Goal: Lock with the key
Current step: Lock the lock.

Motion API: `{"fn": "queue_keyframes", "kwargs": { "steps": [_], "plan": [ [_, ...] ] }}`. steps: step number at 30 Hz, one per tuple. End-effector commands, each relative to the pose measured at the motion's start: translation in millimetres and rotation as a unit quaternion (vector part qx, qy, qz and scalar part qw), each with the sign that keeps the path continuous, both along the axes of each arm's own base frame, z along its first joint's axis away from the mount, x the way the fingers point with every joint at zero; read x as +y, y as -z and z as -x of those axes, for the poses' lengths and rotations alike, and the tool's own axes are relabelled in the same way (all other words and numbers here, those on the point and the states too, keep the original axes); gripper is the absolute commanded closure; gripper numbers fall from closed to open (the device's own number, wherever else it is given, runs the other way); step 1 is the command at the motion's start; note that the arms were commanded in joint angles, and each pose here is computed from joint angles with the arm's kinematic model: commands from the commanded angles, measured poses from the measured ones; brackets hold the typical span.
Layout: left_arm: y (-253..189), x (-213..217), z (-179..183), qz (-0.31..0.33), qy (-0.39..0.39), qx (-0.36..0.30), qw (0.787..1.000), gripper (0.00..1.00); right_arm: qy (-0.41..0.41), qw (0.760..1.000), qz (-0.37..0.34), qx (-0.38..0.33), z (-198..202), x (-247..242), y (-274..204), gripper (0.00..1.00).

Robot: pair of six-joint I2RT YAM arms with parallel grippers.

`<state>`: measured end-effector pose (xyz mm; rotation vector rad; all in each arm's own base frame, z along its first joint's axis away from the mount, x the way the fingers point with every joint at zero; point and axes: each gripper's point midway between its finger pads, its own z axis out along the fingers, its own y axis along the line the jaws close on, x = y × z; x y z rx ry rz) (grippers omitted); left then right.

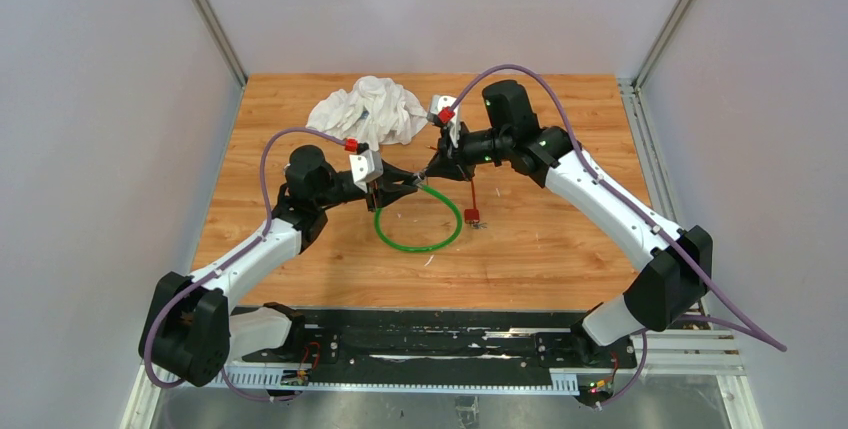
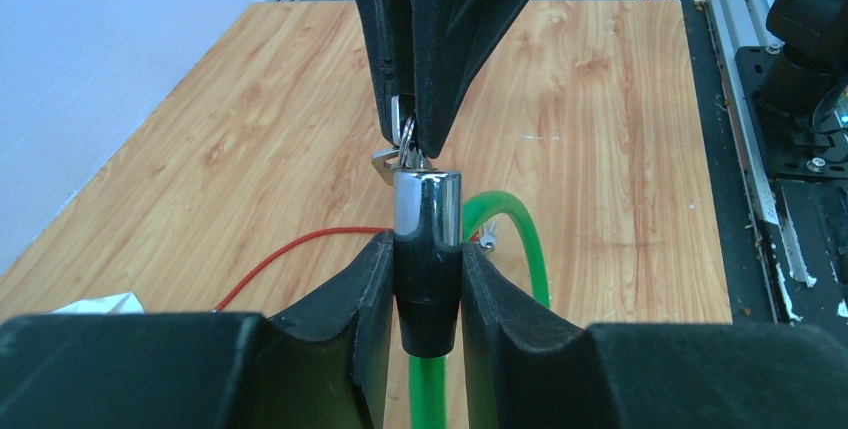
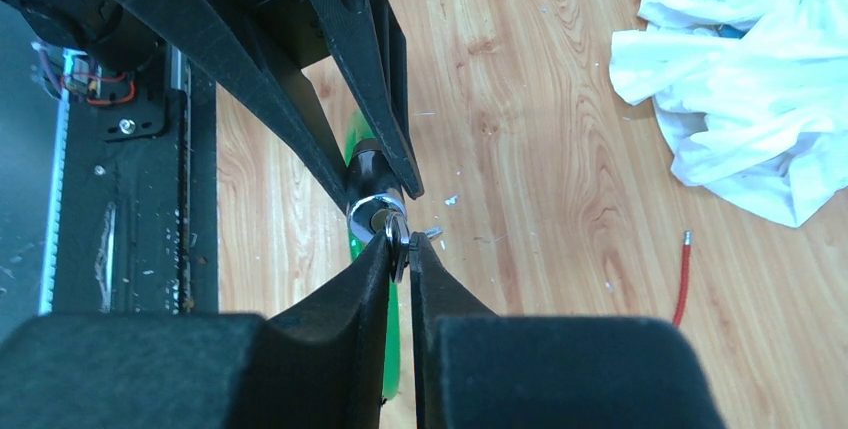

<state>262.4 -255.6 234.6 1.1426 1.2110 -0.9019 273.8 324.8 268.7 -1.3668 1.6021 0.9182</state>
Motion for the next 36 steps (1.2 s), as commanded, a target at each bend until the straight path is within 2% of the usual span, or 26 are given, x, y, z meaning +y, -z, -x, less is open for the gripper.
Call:
{"fn": "queue_keyframes", "kwargs": {
  "steps": [1, 16, 22, 32, 36],
  "plan": [
    [3.5, -2.8, 11.1, -0.003, 0.022, 0.000, 1.000, 1.00, -0.011, 0.998, 0.019, -0.051, -13.1, -8.6, 2.2, 0.90],
    [1.0, -2.7, 12.9, -0.001, 0.026, -0.004, 1.000, 1.00, -0.097, 0.981, 0.070, -0.155, -14.2, -10.1, 1.1, 0.88],
    [0.9, -2.5, 12.9, -0.001, 0.025, -0.005, 1.000, 1.00, -0.098, 0.982, 0.078, -0.143, -3.2, -17.9, 2.5, 0.80],
    [2.2, -2.6, 11.6, -0.003, 0.023, -0.006, 1.000, 1.00, -0.046, 0.996, 0.032, -0.073, 6.6, -13.7, -28.0, 0.55],
    [1.7, -2.4, 11.2, -0.002, 0.022, -0.006, 1.000, 1.00, -0.047, 0.997, 0.025, -0.058, 4.9, -7.2, -30.3, 0.53]
  ]
}}
